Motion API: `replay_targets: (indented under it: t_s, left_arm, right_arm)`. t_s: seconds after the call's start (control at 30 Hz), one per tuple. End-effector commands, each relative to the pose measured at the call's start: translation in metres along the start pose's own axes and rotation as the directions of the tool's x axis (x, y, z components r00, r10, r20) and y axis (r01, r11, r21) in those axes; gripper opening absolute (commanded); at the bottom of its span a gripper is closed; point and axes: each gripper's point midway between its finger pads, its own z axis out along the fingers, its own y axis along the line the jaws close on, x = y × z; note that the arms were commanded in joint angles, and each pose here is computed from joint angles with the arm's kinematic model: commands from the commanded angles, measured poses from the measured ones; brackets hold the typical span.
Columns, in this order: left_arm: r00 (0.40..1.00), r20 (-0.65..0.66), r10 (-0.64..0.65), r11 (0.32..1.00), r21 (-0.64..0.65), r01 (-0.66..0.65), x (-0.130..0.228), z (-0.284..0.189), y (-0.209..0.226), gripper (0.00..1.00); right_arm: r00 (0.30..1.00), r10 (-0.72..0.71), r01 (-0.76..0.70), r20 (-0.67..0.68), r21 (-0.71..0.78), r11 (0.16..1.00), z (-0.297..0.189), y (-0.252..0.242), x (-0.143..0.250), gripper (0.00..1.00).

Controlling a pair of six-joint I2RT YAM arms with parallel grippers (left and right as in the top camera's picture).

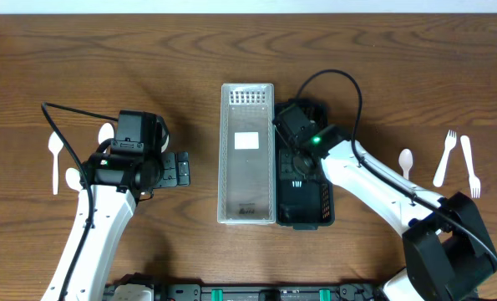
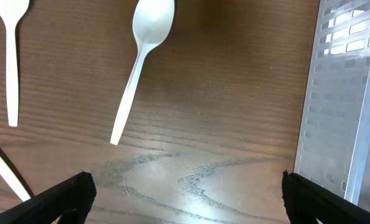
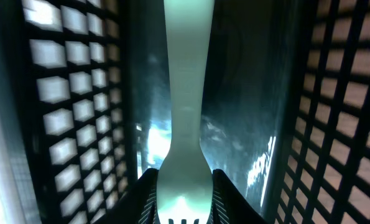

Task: Pack container
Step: 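Carry the green spork into the black basket and release it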

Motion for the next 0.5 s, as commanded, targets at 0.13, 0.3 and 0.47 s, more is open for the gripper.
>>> replay_targets:
  t_s: [0.13,0.3,0.47]
  left_arm:
    - [1.0,0.008,-0.009,1.0,-0.003,0.009,-0.003,-0.002,0.0,0.98]
    - [1.0,0.008,-0.009,1.0,-0.003,0.009,-0.003,-0.002,0.0,0.98]
    - [1.0,0.008,-0.009,1.0,-0.003,0.009,-0.003,-0.002,0.0,0.98]
  right_arm:
    - [0.998,-0.038,0.039,0.056,-0.026,0.999,-0.002,0.008,-0.013,0.47]
    - [0.981,-0.128,0.135,0.143,-0.043,0.99,-0.038,0.017,-0.051,0.57]
    - [0.959,-0.041,0.034,0.281,0.031,0.999,-0.118,-0.02,-0.107,0.64]
